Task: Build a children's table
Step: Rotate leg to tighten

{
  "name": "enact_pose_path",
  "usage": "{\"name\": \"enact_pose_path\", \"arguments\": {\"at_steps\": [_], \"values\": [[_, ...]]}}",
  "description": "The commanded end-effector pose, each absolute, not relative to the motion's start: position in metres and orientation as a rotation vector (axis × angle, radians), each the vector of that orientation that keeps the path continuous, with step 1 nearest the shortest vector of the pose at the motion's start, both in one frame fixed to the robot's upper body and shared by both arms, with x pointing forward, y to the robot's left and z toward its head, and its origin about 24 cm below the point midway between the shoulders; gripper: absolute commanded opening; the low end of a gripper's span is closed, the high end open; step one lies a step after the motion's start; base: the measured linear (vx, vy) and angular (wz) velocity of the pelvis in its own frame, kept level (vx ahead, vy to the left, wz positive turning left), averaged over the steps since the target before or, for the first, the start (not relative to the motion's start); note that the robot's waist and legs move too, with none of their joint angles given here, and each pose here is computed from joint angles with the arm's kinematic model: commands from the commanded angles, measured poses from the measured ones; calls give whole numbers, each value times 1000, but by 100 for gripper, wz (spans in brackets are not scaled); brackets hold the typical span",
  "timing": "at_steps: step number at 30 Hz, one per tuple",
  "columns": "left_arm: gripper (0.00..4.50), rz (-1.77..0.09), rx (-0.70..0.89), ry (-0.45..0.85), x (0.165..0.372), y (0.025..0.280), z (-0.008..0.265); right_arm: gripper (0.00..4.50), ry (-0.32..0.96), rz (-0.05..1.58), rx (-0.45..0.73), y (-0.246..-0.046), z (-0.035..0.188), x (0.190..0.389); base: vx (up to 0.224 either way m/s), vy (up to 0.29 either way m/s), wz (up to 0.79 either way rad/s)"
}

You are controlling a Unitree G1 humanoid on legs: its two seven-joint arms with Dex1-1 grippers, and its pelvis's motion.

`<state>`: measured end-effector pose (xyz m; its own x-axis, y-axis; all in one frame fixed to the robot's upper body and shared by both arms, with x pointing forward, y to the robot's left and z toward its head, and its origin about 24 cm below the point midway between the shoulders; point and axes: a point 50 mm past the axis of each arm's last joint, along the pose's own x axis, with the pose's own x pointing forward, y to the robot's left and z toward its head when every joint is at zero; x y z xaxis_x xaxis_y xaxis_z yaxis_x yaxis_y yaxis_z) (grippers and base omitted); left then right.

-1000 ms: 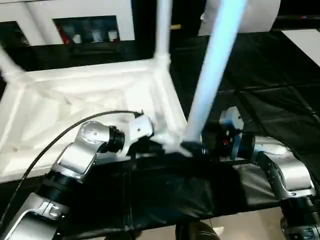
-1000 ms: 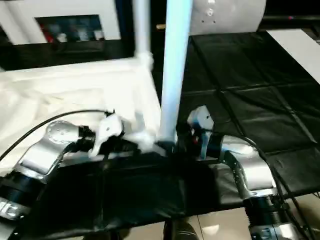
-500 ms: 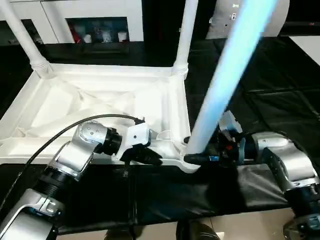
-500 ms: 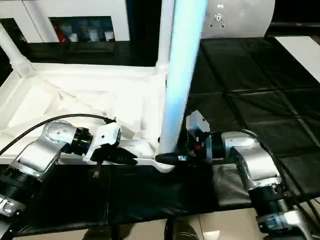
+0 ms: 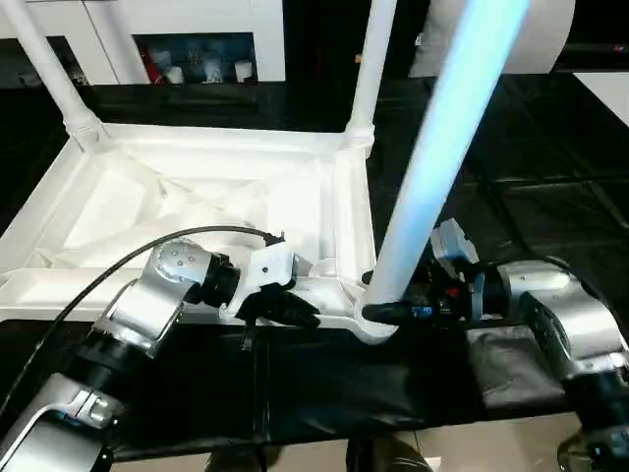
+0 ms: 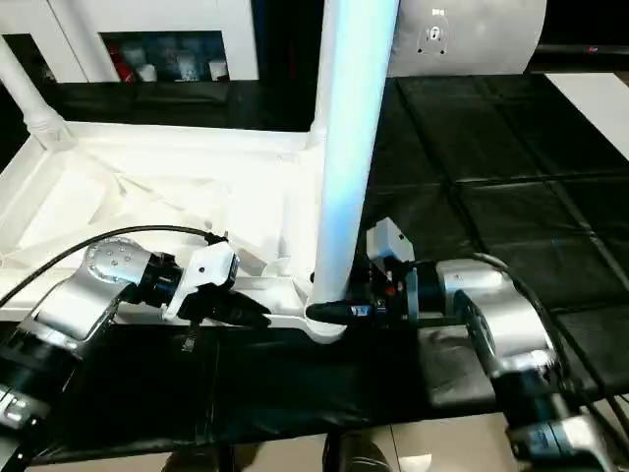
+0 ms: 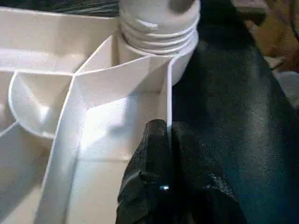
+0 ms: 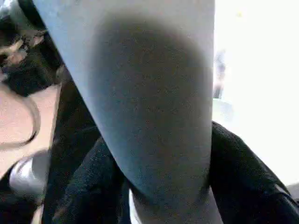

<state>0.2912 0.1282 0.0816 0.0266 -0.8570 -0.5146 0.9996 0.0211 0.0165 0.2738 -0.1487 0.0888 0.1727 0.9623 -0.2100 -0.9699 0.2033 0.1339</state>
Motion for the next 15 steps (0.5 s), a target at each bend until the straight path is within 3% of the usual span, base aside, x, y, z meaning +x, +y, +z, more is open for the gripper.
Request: {"name": "enact_pose_path", "arguments": {"at_steps": [1, 6, 14, 15], "values": [[0, -1409, 402, 382, 296, 115, 85, 209, 315, 1350, 62, -122, 77, 268, 0, 0, 0], [0, -1163, 293, 341, 311, 86, 95, 209, 341, 1004, 173, -82, 70, 283, 0, 0, 0], [0, -854, 151, 291, 330, 47, 107, 209, 401, 598, 294, -46, 65, 303, -8, 20, -2], [0, -838, 147, 289, 330, 45, 108, 264, 400, 580, 319, -43, 66, 304, 0, 0, 0]]}}
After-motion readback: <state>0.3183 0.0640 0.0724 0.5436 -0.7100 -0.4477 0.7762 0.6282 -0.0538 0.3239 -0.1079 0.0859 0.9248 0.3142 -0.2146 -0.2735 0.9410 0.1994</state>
